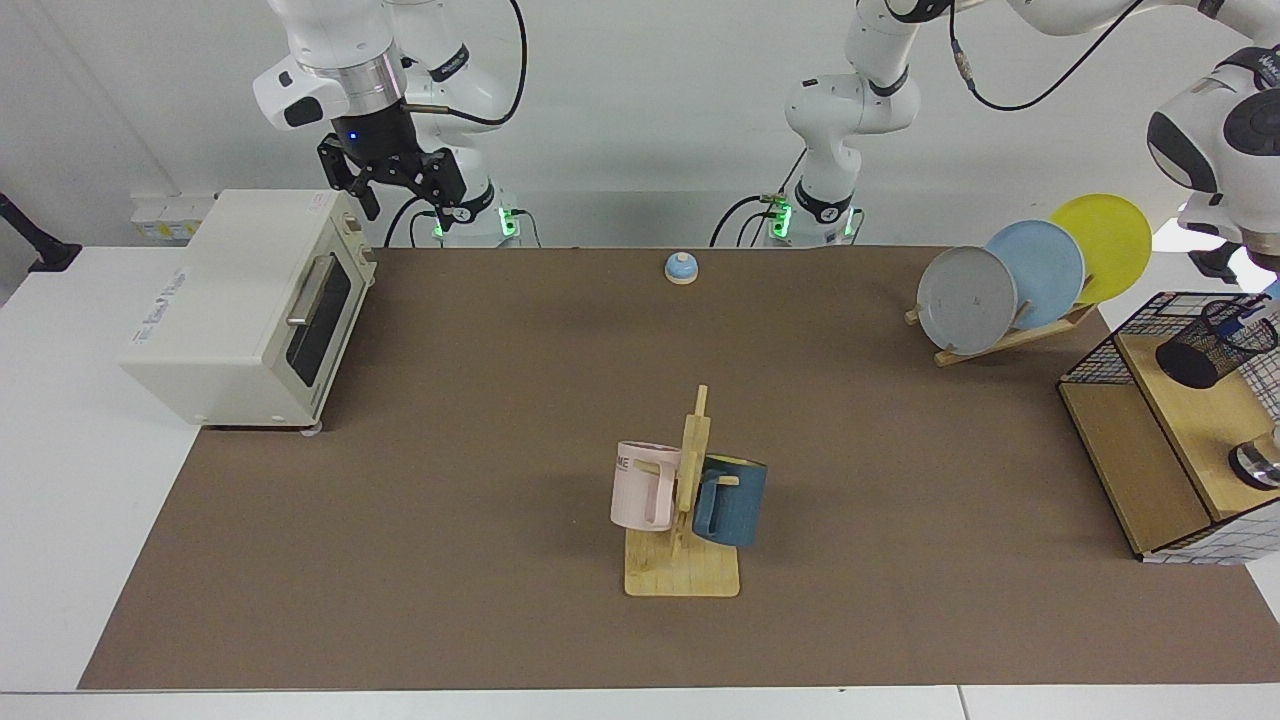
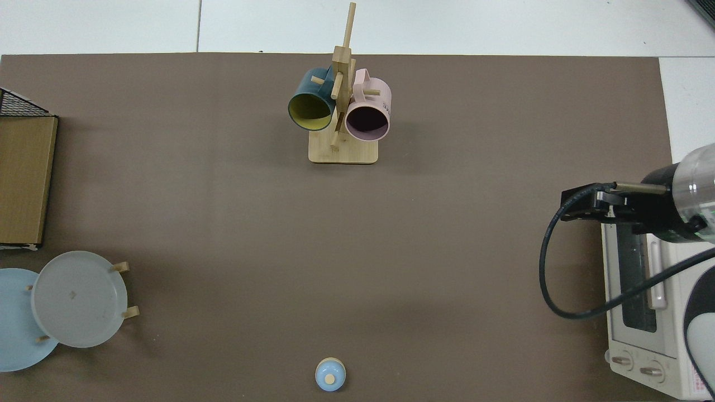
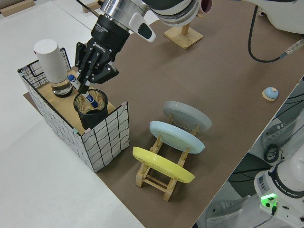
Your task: Put markers into pen holder
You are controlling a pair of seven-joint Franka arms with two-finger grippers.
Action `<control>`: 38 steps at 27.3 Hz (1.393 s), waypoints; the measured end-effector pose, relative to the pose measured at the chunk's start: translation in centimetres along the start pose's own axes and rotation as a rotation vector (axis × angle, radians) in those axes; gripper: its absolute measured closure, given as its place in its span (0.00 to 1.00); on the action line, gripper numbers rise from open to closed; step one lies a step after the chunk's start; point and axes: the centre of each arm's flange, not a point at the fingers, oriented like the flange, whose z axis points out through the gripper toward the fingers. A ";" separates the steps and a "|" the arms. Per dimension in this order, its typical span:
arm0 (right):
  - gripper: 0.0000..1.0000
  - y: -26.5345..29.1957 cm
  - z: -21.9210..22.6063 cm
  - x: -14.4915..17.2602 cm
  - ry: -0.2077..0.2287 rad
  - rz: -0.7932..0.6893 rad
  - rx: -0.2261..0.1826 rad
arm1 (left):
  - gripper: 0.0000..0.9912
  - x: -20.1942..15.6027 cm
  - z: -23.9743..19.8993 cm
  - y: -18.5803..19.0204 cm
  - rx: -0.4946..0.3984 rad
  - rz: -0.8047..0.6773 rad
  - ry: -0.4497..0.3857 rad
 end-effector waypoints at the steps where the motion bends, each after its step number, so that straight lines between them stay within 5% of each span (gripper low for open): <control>1: 0.00 0.0 0.0 0.0 0.000 0.000 0.000 | 0.84 0.1 0.2 0.0 0.002 -0.001 0.001; 38: 0.00 0.0 0.0 0.0 0.000 0.000 0.000 | 0.82 2.4 3.4 -0.4 -0.009 0.004 0.015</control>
